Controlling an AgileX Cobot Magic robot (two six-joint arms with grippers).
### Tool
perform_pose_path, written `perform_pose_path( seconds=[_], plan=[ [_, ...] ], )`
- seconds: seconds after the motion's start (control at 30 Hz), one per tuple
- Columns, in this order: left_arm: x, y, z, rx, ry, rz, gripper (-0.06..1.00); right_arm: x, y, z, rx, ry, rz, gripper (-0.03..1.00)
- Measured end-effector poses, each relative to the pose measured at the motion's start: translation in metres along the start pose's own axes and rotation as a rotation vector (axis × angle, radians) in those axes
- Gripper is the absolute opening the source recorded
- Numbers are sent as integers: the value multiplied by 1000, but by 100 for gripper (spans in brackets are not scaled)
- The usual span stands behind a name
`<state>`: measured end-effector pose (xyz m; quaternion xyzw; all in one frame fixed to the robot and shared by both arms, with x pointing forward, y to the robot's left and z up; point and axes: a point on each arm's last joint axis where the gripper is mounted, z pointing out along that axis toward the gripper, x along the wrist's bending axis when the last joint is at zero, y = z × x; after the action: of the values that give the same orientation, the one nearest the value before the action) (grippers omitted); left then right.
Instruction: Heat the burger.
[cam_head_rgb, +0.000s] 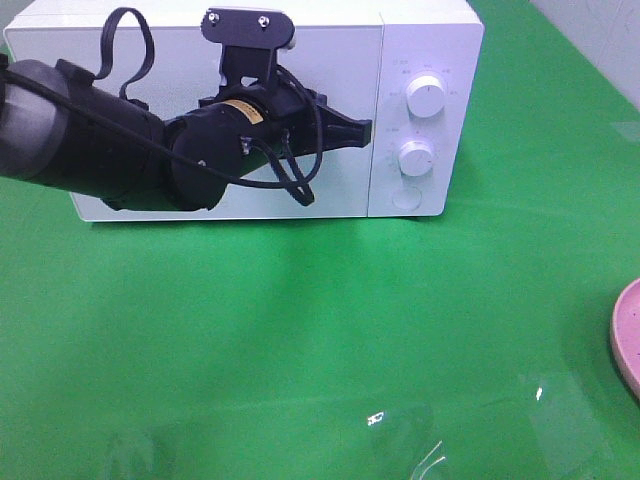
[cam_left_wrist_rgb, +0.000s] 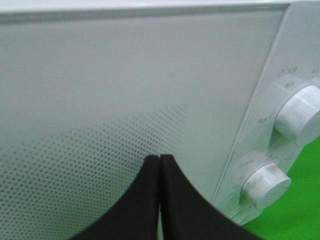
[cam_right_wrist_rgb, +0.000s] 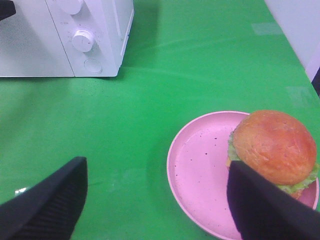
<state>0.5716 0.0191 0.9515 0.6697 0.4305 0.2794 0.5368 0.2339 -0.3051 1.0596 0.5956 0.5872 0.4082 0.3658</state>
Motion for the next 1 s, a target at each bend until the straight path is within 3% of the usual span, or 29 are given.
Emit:
perform_pose_path(
  seconds=[0.1, 0.2, 0.23, 0.27, 0.3, 0.33, 0.37, 0.4, 0.43, 0.47, 0.5, 0.53, 0.57, 0.67, 0.73, 1.0],
  plan=[
    [-20, -4, -6, 84, -64, 36, 0, 0, 0, 0, 0, 0, 0, 73],
    [-26, -6, -9, 116, -84, 41, 0, 0, 0, 0, 0, 0, 0, 73],
    [-36, -10, -14, 185, -125, 52, 6, 0, 0, 0, 0, 0, 0, 73],
    [-44, -12, -20, 246, -160, 57, 18, 0, 0, 0, 0, 0, 0, 73],
    [-44, -12, -20, 246, -160, 57, 18, 0, 0, 0, 0, 0, 0, 73],
    [-50, -13, -26, 308, -193, 64, 36, 0, 0, 0, 0, 0, 0, 73],
    [-50, -13, -26, 308, -193, 64, 36, 0, 0, 0, 0, 0, 0, 73],
    [-52, -14, -29, 339, -207, 66, 48, 0, 0, 0, 0, 0, 0, 73],
    [-52, -14, -29, 339, -207, 66, 48, 0, 0, 0, 0, 0, 0, 73],
    [-57, -15, -34, 391, -232, 70, 73, 0, 0, 0, 0, 0, 0, 73],
    [-59, -17, -39, 454, -253, 74, 87, 0, 0, 0, 0, 0, 0, 73],
    [-59, -17, -39, 454, -253, 74, 87, 0, 0, 0, 0, 0, 0, 73],
    [-60, -21, -45, 537, -278, 78, 93, 0, 0, 0, 0, 0, 0, 73],
    [-60, -22, -48, 573, -290, 80, 96, 0, 0, 0, 0, 0, 0, 73],
    [-62, -19, -62, 681, -332, 86, 98, 0, 0, 0, 0, 0, 0, 73],
    [-63, 3, -90, 758, -395, 117, 99, 0, 0, 0, 0, 0, 0, 73]
  ],
)
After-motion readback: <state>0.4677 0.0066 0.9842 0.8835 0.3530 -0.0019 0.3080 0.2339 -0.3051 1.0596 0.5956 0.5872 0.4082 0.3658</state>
